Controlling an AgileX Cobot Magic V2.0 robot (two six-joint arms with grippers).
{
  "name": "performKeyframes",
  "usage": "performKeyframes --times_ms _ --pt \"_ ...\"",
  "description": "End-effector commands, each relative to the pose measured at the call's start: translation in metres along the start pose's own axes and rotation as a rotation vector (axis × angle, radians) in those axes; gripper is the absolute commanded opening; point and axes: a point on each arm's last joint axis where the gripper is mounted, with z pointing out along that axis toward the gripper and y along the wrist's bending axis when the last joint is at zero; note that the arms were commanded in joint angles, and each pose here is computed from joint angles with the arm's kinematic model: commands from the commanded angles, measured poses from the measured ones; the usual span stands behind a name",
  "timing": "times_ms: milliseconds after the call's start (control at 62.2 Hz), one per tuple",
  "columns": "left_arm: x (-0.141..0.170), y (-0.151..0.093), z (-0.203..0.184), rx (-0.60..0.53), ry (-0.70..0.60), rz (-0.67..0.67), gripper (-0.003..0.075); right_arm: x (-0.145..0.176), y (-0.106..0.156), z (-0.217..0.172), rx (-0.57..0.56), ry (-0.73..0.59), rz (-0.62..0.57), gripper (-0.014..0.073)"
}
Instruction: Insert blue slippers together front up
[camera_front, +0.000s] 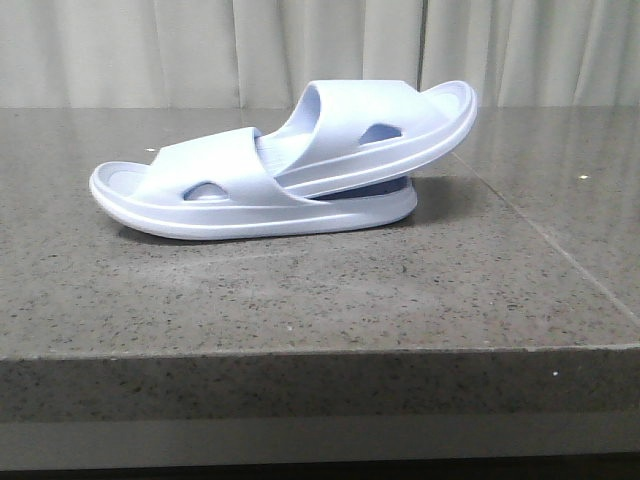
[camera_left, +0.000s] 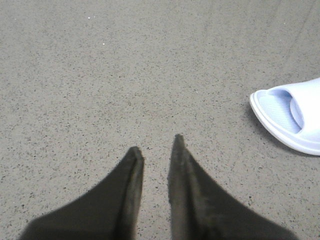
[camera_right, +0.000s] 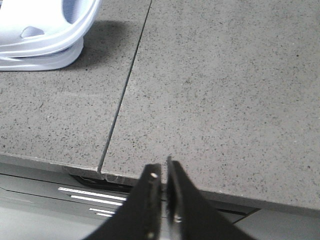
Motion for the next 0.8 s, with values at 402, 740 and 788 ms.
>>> performKeyframes --times_ms 402,740,788 --pt "-0.0124 -0.0015 0.0006 0.018 -0.127 -0.026 -0.002 -0.0121 0.0006 -0.0041 -0.001 -0.088 0.0 -0.0118" --pt "-0.0124 -0.0015 0.0006 0.018 -0.127 -0.026 -0.002 -0.0121 0.0006 -0.0041 -0.001 -0.088 0.0 -0.0118" --pt "-0.0124 -0.0015 0.0006 0.018 -0.127 -0.026 -0.002 -0.0121 0.0006 -0.0041 -0.001 -0.088 0.0 -0.0118"
